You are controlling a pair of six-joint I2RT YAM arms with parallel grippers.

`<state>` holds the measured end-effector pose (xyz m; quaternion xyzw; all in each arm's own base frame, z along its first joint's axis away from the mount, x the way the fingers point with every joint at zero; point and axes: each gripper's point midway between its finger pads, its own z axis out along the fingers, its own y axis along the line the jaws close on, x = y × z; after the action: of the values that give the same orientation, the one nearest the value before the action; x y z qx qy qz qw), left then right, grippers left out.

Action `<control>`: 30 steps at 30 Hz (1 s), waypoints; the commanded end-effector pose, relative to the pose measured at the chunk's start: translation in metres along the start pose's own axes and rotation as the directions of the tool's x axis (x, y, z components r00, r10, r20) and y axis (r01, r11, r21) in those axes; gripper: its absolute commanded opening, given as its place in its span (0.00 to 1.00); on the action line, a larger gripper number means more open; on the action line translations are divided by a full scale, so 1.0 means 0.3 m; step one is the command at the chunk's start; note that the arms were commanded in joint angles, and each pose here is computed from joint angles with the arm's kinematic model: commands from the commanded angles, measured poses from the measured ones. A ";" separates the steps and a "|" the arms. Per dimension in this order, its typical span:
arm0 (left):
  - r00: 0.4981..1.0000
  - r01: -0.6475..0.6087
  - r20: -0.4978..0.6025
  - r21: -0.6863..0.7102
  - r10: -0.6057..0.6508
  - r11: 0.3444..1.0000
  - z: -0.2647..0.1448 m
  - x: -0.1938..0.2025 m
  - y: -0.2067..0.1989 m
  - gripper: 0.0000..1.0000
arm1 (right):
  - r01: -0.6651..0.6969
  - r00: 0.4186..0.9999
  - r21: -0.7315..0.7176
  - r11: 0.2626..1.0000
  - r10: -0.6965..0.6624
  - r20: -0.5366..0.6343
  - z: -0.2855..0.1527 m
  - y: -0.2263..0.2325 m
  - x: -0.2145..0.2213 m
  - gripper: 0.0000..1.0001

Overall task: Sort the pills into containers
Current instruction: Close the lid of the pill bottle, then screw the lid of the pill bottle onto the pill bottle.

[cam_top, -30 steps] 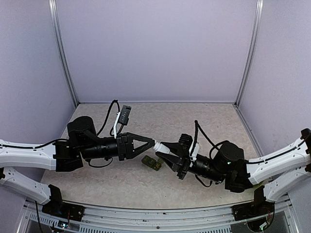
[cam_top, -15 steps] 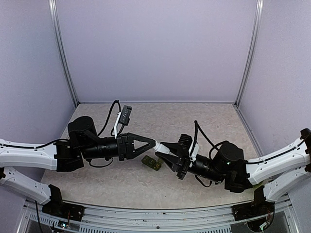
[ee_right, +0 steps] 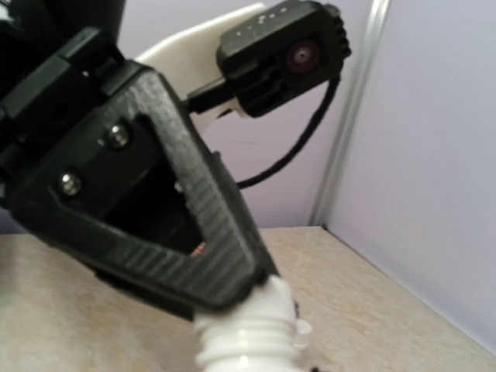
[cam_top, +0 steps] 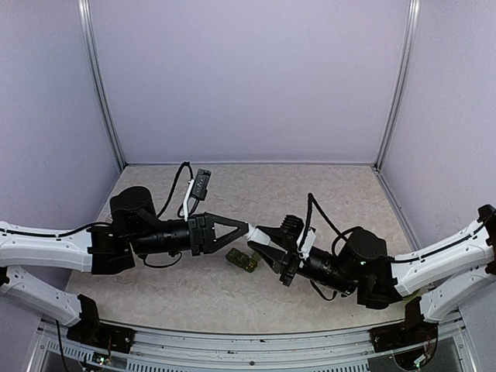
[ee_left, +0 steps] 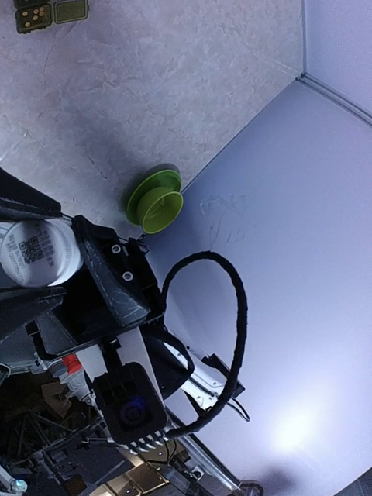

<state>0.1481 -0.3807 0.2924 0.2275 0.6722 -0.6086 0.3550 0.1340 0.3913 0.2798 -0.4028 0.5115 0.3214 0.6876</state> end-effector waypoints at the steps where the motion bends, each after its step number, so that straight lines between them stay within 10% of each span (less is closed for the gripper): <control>1: 0.997 0.042 -0.059 -0.035 -0.044 0.998 0.016 0.056 0.028 0.23 | 0.078 0.997 0.110 0.991 -0.078 -0.003 0.032 -0.028 -0.044 0.20; 10: 0.995 0.051 -0.087 -0.016 -0.052 0.999 0.029 0.085 0.028 0.23 | 0.168 0.986 0.162 0.972 -0.166 -0.024 0.051 -0.001 -0.051 0.20; 30: 0.984 -0.167 -0.036 0.181 0.176 0.969 -0.017 0.061 -0.104 0.31 | -0.181 0.980 -0.044 0.982 0.184 0.073 -0.059 0.052 -0.156 0.18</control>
<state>0.1238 -0.3838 0.3061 0.3008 0.6076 -0.6311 0.3769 0.1085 0.3897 0.2950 -0.3910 0.5193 0.3531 0.6729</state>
